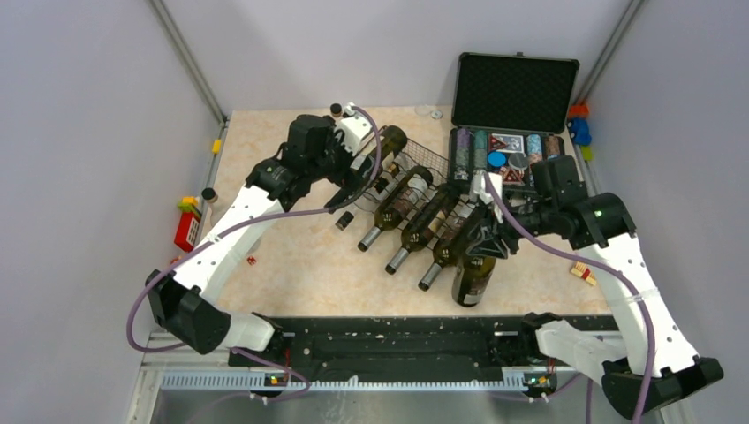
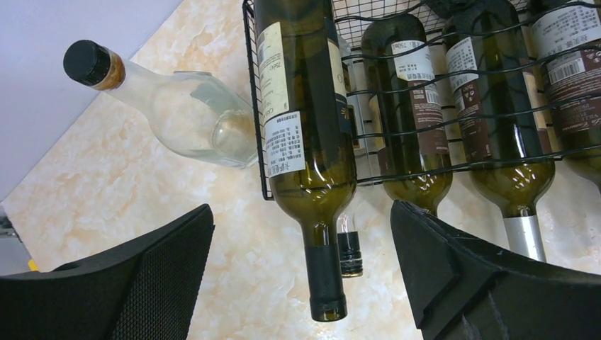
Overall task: Put the wine bottle on the wine rack
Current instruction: Pick up the wine bottle from the center of the board.
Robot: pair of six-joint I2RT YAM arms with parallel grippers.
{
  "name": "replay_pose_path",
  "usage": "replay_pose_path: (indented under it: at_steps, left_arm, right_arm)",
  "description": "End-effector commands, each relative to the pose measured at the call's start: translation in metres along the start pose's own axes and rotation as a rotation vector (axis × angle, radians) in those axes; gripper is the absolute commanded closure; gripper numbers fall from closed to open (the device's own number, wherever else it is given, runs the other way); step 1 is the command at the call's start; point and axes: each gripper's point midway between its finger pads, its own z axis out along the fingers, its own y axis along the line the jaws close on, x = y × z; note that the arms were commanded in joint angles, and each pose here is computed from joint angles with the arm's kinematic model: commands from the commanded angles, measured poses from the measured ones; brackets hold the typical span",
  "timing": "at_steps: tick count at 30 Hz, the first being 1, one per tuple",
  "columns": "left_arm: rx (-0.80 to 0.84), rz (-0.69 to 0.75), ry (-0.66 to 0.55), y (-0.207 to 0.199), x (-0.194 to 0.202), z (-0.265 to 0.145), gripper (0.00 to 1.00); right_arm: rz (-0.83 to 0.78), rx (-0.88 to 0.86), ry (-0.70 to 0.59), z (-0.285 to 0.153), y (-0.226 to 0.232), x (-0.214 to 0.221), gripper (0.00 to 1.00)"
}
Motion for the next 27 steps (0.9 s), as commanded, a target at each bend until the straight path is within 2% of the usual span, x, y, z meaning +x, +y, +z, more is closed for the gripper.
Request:
replay_pose_path:
  at_steps: [1, 8, 14, 21, 27]
  left_arm:
    - [-0.042, 0.022, -0.022, 0.012, -0.017, -0.005, 0.01]
    - [-0.086, 0.035, 0.006, 0.024, -0.012, -0.005, 0.01]
    - [-0.143, -0.016, 0.005, 0.046, -0.005, -0.016, 0.01]
    - [-0.287, -0.127, -0.001, 0.085, 0.007, -0.042, 0.01]
    - [-0.382, -0.2, 0.012, 0.107, 0.024, -0.07, 0.01]
  right_arm:
    - [-0.113, -0.168, -0.081, 0.013, 0.031, -0.028, 1.0]
    - [-0.19, -0.371, -0.118, 0.039, 0.075, -0.06, 1.0]
    - [-0.244, -0.491, -0.146, 0.065, 0.098, -0.091, 1.0]
    - [-0.319, -0.526, -0.166, 0.109, 0.108, -0.129, 1.0]
    - [-0.342, -0.482, -0.228, 0.14, 0.092, -0.162, 1.0]
